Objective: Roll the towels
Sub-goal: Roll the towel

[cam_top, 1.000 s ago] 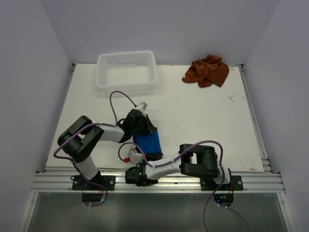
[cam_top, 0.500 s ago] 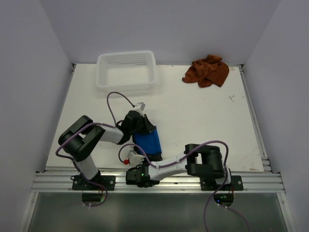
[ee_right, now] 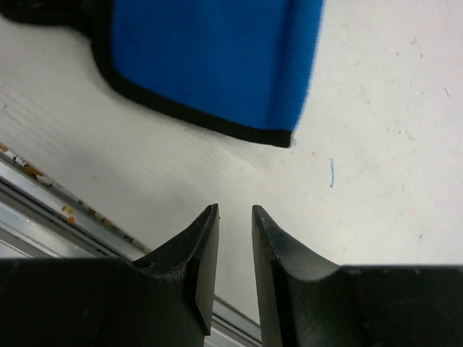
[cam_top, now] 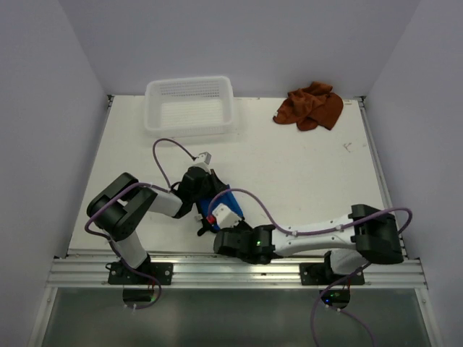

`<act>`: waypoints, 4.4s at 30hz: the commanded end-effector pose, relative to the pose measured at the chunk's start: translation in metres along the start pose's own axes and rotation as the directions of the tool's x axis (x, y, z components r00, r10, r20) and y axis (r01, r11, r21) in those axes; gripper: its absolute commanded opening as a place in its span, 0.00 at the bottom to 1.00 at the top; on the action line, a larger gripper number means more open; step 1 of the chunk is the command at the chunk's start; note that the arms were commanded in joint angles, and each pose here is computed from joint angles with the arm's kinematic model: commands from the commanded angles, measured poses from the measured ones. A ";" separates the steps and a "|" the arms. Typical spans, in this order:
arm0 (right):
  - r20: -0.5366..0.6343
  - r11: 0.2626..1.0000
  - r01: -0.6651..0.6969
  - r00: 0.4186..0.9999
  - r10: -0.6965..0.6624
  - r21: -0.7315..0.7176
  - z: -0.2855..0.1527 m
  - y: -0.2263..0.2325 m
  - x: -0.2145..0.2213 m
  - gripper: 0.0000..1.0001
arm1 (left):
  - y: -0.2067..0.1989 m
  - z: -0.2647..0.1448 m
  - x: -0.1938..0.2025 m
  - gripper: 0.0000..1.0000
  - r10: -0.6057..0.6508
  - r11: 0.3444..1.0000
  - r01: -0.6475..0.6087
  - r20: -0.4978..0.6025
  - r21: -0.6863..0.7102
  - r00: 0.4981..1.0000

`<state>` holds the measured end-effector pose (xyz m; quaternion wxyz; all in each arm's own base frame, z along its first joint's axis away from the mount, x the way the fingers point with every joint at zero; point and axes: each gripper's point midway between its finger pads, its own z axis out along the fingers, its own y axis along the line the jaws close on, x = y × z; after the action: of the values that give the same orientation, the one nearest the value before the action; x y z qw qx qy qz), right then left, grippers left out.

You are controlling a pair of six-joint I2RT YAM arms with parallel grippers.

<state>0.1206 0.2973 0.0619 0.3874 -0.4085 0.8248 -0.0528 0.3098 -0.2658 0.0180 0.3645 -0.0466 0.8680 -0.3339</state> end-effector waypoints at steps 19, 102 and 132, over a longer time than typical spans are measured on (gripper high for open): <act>-0.223 0.351 -0.839 0.469 0.855 -0.416 0.043 -0.074 -0.022 0.37 | 0.046 -0.006 0.022 0.00 0.008 0.991 -0.012 -0.025 -0.136 1.000; -0.384 0.401 -0.869 0.490 0.783 -0.292 0.083 -0.023 0.047 0.33 | 0.045 -0.016 0.019 0.00 -0.011 0.990 0.012 0.008 -0.139 1.000; -0.130 0.795 -0.605 0.791 0.598 -0.024 0.072 -0.065 0.044 0.00 | 0.013 -0.023 -0.020 0.17 0.007 0.993 -0.001 0.045 -0.121 0.999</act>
<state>0.1973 0.2778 0.0195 0.3149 -0.1081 0.9259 0.1782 0.2976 -0.2481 0.0234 0.3580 -0.0704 0.8775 -0.3113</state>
